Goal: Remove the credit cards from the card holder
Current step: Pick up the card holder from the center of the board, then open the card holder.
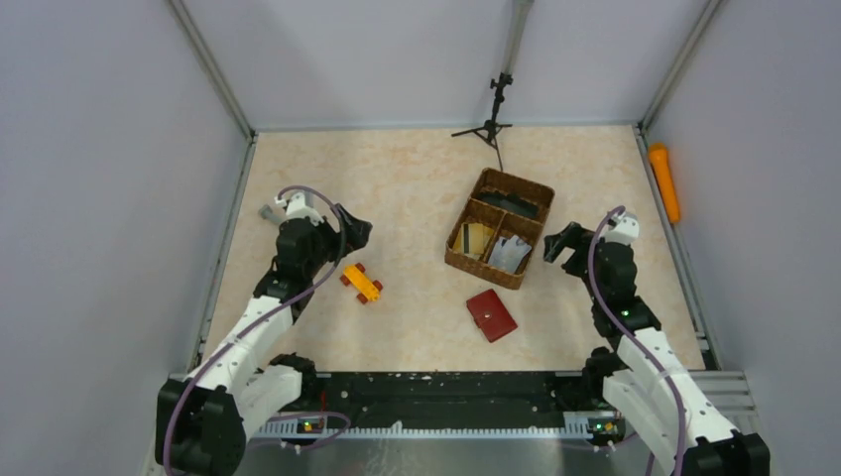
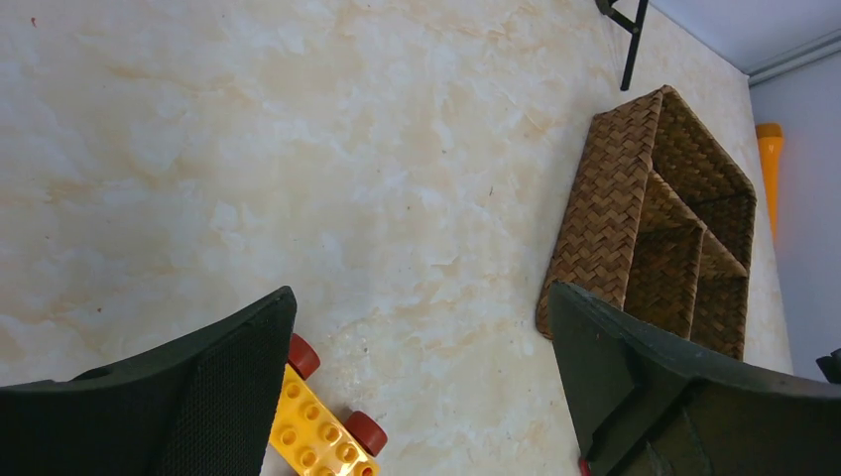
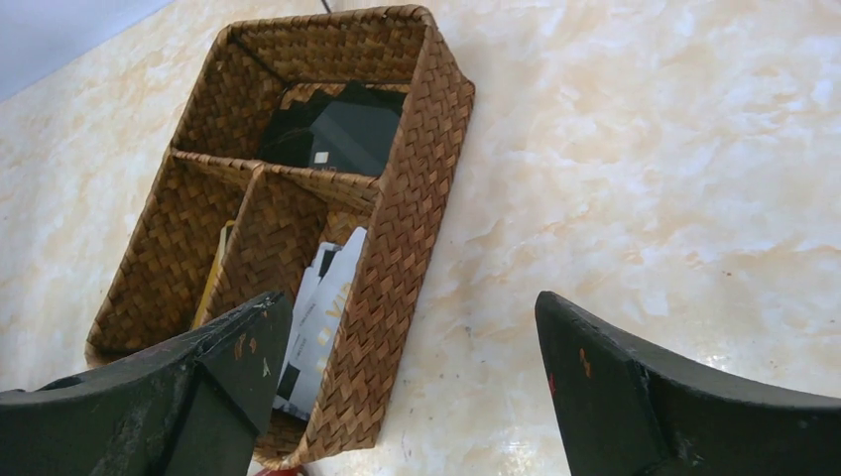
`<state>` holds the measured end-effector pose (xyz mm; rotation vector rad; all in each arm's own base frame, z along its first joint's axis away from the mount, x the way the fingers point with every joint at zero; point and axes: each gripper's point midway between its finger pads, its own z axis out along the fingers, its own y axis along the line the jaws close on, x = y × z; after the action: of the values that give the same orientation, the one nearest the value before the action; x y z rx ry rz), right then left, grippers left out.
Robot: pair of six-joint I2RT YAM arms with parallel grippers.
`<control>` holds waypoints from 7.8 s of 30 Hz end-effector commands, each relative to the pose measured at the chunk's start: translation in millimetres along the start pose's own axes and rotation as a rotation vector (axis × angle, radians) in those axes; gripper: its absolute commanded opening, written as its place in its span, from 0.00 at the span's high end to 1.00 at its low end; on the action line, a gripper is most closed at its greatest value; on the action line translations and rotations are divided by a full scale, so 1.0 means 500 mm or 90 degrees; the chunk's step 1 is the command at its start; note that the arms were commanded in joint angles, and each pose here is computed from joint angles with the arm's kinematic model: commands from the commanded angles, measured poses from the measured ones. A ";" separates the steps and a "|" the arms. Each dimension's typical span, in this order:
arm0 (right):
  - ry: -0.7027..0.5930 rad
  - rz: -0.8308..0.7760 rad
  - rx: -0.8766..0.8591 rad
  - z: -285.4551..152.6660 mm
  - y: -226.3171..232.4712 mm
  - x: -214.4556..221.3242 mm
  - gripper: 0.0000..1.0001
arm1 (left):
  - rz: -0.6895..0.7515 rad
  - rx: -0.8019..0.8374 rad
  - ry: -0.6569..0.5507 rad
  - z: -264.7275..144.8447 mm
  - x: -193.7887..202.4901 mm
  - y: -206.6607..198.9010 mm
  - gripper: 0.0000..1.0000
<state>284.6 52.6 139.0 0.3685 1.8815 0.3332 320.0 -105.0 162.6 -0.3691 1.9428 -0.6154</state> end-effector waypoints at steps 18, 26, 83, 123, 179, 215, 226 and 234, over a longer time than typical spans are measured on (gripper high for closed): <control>0.049 0.052 -0.218 -0.059 0.118 0.027 0.14 | 0.109 0.230 0.021 -0.019 0.058 -0.154 0.01; 0.253 0.112 -0.251 -0.138 0.133 0.153 0.18 | 0.137 0.293 0.073 -0.020 0.107 -0.211 0.01; 0.222 0.086 -0.655 -0.297 0.449 0.038 1.00 | -0.001 0.502 0.242 -0.210 0.185 -0.323 0.01; 0.292 0.085 -0.757 -0.326 0.481 0.073 0.15 | -0.077 0.712 0.294 -0.331 0.131 -0.423 1.00; 0.227 -0.080 -0.359 -0.197 0.435 0.160 1.00 | 0.002 0.193 0.349 -0.129 0.270 -0.276 1.00; 0.212 0.047 -0.558 -0.299 0.491 0.108 1.00 | -0.016 0.364 0.283 -0.183 0.223 -0.339 0.31; 0.223 0.038 -0.535 -0.286 0.473 0.133 1.00 | -0.016 0.317 0.214 -0.198 0.185 -0.299 1.00; 0.235 0.003 -0.352 -0.210 0.390 0.182 0.17 | -0.002 0.308 0.248 -0.209 0.193 -0.298 1.00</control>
<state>163.0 275.3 194.2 -0.1463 1.9769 1.0955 181.3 -249.0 202.2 0.0377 2.0736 -1.2018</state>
